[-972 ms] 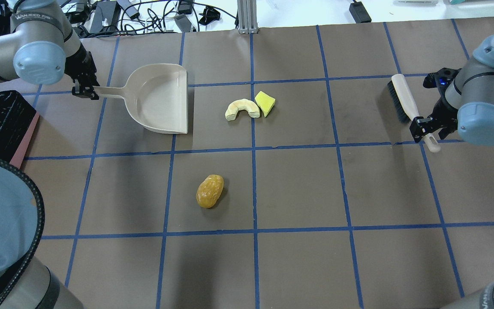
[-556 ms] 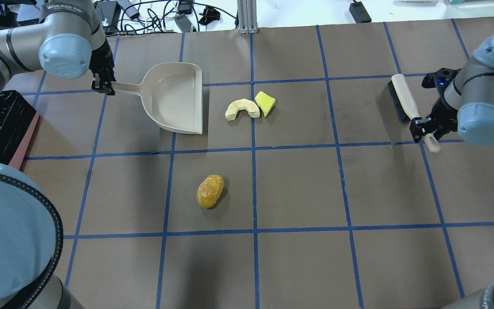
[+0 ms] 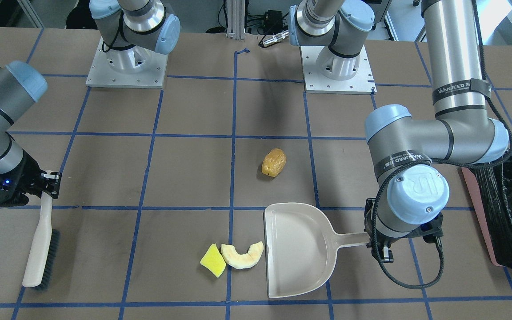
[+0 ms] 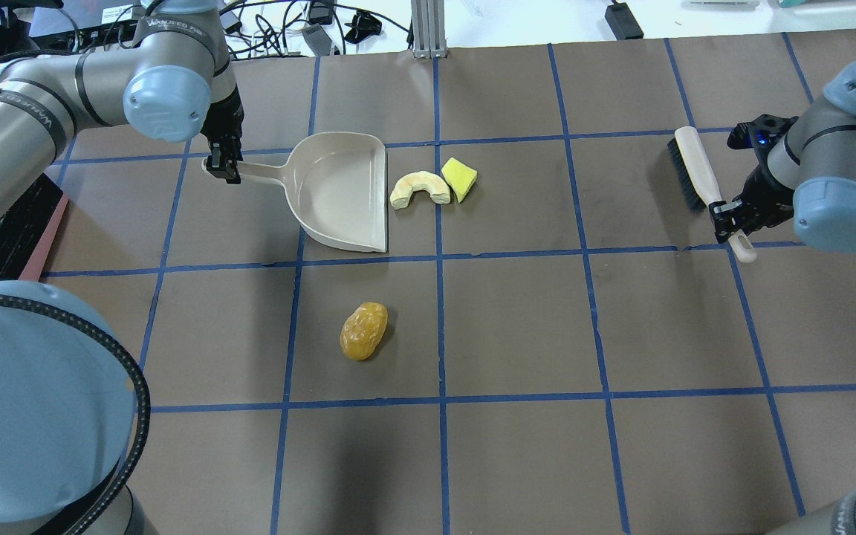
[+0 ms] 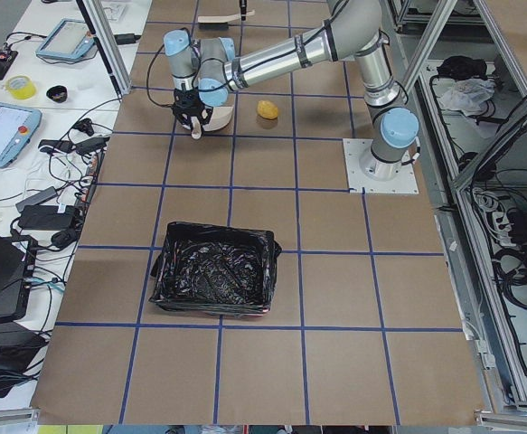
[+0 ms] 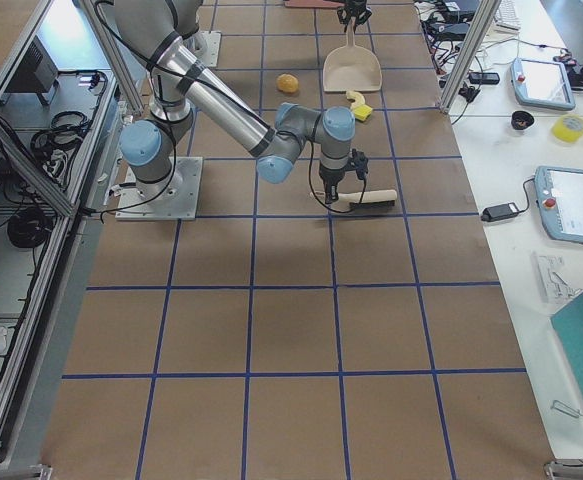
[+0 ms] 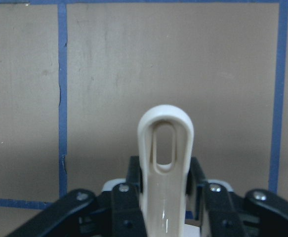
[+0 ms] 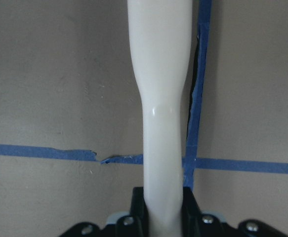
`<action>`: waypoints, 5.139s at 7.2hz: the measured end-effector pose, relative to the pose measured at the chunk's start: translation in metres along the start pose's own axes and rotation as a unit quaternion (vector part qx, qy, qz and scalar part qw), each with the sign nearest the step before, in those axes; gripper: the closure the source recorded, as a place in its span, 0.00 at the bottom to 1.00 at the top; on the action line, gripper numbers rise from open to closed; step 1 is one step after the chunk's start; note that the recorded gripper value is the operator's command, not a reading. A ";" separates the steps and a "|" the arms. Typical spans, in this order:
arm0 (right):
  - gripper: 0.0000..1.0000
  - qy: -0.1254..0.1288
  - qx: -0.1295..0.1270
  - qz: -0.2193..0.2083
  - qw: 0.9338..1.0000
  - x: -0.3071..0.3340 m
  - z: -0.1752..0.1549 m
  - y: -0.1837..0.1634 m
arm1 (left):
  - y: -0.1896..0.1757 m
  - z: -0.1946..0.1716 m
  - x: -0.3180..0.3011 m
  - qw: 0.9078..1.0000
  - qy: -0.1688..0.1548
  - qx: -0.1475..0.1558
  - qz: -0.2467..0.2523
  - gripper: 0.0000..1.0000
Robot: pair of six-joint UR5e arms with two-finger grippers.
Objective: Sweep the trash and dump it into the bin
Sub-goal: 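Lift the brush with the right gripper toward the sponge while the left positions the dustpan, then sweep the cream piece and yellow sponge into the dustpan with the brush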
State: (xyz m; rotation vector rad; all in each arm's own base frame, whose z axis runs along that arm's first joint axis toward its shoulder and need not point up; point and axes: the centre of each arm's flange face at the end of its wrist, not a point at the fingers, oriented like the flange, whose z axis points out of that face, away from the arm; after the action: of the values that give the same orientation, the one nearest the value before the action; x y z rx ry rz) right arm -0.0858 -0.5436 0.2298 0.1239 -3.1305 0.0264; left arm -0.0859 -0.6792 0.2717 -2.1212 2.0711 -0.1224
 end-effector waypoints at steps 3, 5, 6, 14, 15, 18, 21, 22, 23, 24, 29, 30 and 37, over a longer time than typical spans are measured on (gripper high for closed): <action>1.00 0.010 0.024 -0.006 1.000 -0.006 -0.026 -0.011 | 0.008 0.004 -0.001 1.000 -0.004 0.016 -0.004 1.00; 1.00 0.017 0.035 -0.016 0.999 -0.032 -0.040 -0.023 | 0.015 0.003 -0.002 1.000 -0.004 0.023 -0.001 1.00; 1.00 0.018 0.035 -0.015 0.999 -0.055 -0.044 -0.029 | 0.016 0.004 -0.002 1.000 -0.004 0.023 -0.001 1.00; 1.00 0.016 -0.020 0.070 0.997 -0.279 -0.025 -0.084 | 0.019 0.006 -0.002 1.000 -0.006 0.019 0.001 1.00; 1.00 0.012 -0.025 0.079 0.997 -0.301 -0.017 -0.085 | 0.019 0.006 -0.002 1.000 -0.006 0.018 0.001 1.00; 1.00 0.006 -0.035 0.075 0.997 -0.374 -0.003 -0.068 | 0.022 0.005 -0.002 1.000 -0.003 0.017 -0.005 1.00; 1.00 -0.035 -0.035 0.069 0.996 -0.436 -0.008 -0.045 | 0.030 0.002 -0.003 1.000 0.002 0.016 -0.008 1.00; 1.00 -0.046 -0.031 0.069 0.996 -0.453 -0.012 -0.039 | 0.035 0.002 -0.003 1.000 0.002 0.013 -0.007 1.00; 1.00 -0.052 -0.027 0.070 0.996 -0.470 -0.018 -0.034 | 0.042 0.003 -0.004 1.000 0.002 0.007 -0.003 1.00; 1.00 -0.059 -0.026 0.075 0.995 -0.485 -0.021 -0.028 | 0.048 0.005 -0.004 1.000 0.002 -0.001 0.001 1.00; 1.00 -0.044 -0.017 0.067 0.997 -0.464 -0.052 -0.041 | 0.066 0.012 0.000 0.995 0.020 -0.077 0.052 1.00; 1.00 -0.040 -0.014 0.072 0.997 -0.442 -0.067 -0.047 | 0.064 0.005 0.001 0.994 0.027 -0.092 0.057 1.00; 1.00 -0.040 -0.005 0.109 0.993 -0.364 -0.108 -0.062 | 0.008 -0.011 0.002 0.988 0.024 -0.150 0.042 1.00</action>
State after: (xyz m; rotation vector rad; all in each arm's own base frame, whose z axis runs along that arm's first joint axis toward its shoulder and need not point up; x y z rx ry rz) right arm 0.2830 -0.5749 0.3350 -0.2234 -3.2068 0.0076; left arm -0.0953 -0.6823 0.2810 -2.2068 2.3288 0.1620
